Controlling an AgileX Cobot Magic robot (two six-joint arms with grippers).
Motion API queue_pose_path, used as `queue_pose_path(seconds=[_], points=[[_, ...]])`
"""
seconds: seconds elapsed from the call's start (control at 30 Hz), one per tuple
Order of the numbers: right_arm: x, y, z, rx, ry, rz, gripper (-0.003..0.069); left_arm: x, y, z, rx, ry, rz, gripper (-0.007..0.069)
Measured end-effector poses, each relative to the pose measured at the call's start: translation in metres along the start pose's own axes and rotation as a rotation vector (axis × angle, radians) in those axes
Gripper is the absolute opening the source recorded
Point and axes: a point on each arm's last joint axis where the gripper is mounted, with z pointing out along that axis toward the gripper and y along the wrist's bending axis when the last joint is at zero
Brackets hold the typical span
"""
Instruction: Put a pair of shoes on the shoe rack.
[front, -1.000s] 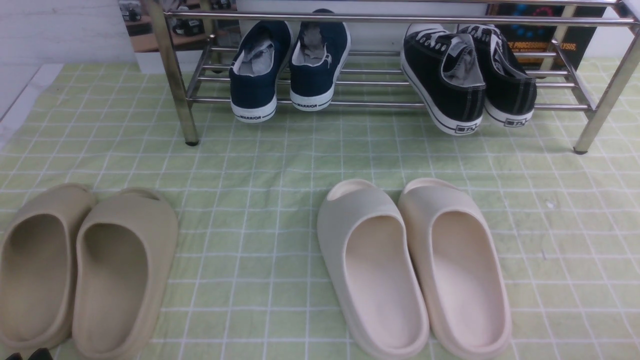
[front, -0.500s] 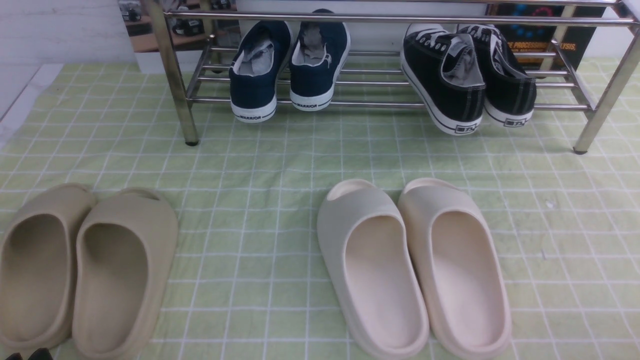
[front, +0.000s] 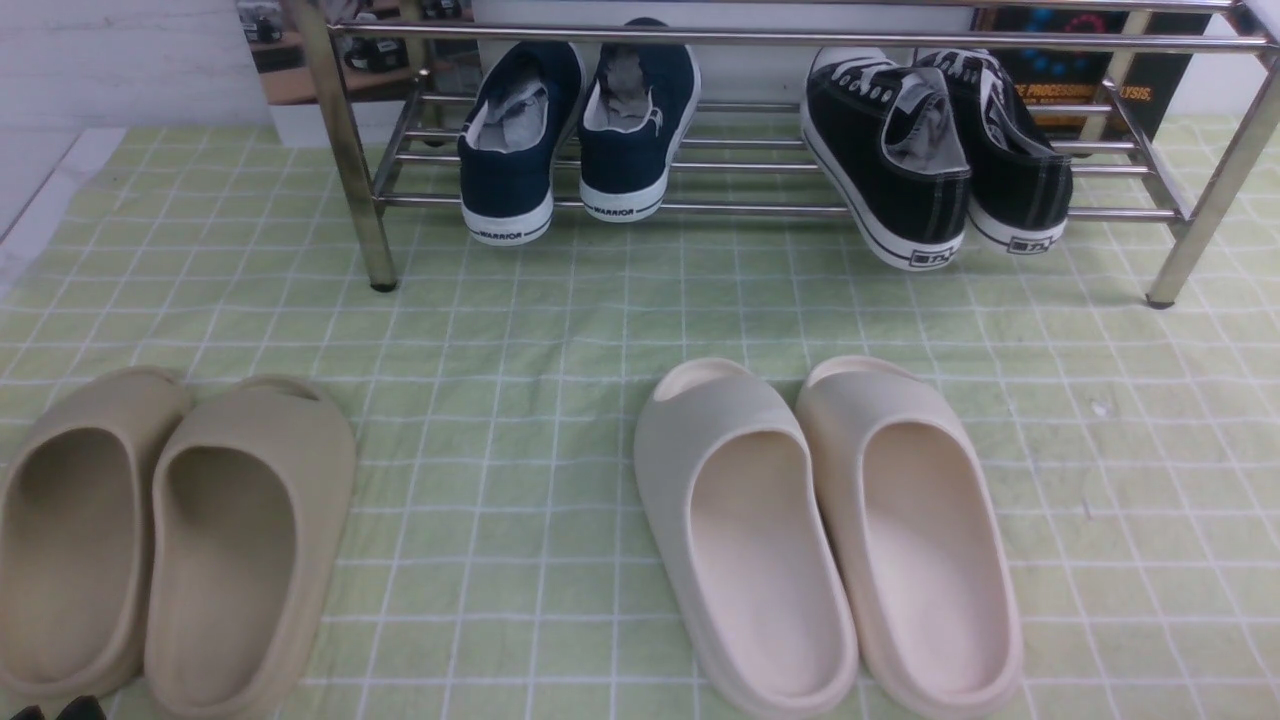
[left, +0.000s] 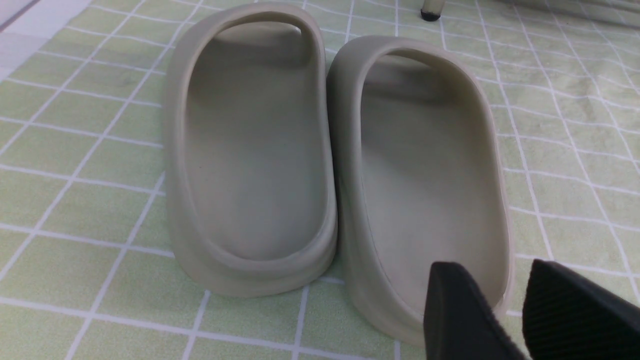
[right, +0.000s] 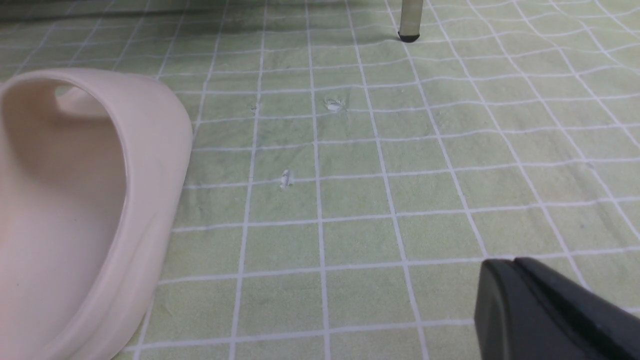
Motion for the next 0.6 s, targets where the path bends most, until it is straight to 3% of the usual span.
queue_pose_path(seconds=[0.6], points=[[0.0,0.0,0.0,0.0,0.0,0.0,0.0044,0.0,0.0,0.0,0.0,0.0,0.0,0.0238]])
